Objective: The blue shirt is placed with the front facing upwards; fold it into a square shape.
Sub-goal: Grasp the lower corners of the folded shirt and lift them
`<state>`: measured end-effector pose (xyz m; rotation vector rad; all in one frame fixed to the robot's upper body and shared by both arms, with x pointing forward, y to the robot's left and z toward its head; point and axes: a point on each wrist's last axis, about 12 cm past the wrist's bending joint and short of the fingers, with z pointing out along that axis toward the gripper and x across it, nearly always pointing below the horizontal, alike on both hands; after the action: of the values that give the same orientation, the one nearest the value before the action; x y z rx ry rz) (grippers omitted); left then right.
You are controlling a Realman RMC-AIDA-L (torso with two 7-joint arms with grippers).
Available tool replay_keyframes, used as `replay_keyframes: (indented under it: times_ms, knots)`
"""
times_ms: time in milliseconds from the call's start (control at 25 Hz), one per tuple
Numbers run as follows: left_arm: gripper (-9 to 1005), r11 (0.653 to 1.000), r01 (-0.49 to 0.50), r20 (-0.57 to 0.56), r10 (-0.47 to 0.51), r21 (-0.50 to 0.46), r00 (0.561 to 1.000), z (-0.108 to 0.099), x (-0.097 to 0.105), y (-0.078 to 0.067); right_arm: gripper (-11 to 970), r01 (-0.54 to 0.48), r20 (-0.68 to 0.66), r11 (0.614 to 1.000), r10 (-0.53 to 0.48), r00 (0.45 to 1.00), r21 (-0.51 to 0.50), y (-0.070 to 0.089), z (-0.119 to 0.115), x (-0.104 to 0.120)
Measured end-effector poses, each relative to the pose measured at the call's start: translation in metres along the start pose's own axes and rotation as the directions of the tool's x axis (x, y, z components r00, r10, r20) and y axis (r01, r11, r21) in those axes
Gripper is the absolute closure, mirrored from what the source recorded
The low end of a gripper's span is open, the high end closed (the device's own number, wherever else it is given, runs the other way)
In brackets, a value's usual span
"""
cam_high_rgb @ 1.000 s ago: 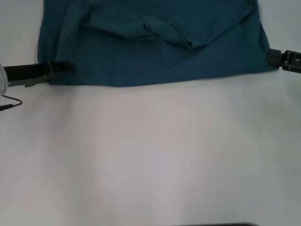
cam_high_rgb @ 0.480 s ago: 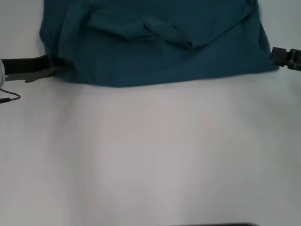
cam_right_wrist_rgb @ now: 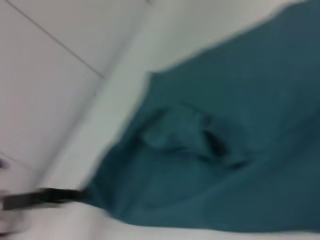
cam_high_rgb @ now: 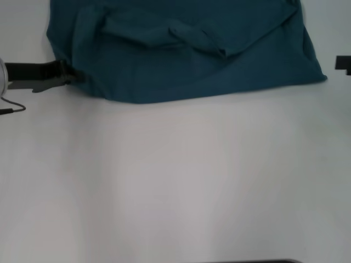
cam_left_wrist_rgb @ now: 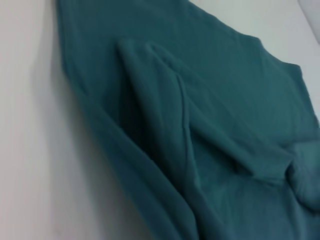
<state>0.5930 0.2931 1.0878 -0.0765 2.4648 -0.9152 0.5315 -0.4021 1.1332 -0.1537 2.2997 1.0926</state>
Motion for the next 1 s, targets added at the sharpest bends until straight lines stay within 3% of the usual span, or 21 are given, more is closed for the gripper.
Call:
replay_keyframes:
  times_ms: [160, 360, 640, 1000]
  knots:
    - [991, 0.999, -0.01, -0.022, 0.01, 0.032, 1.0, 0.0, -0.005, -0.008, 34, 0.007, -0.056, 0.991, 0.001, 0.998, 0.135, -0.002, 0.001, -0.023]
    - [991, 0.997, -0.004, -0.064, 0.008, 0.071, 0.998, -0.002, -0.011, -0.019, 34, 0.042, -0.097, 0.978, -0.022, 0.995, 0.205, 0.0, 0.023, -0.04]
    - [990, 0.996, -0.003, -0.063, 0.009, 0.086, 0.998, -0.006, -0.016, -0.022, 34, 0.082, -0.14, 0.949, -0.041, 0.989, 0.306, -0.003, 0.049, -0.044]
    - [990, 0.996, -0.001, -0.05, 0.005, 0.084, 0.999, -0.007, -0.018, -0.022, 34, 0.05, -0.122, 0.928, -0.005, 0.992, 0.368, -0.017, 0.063, -0.037]
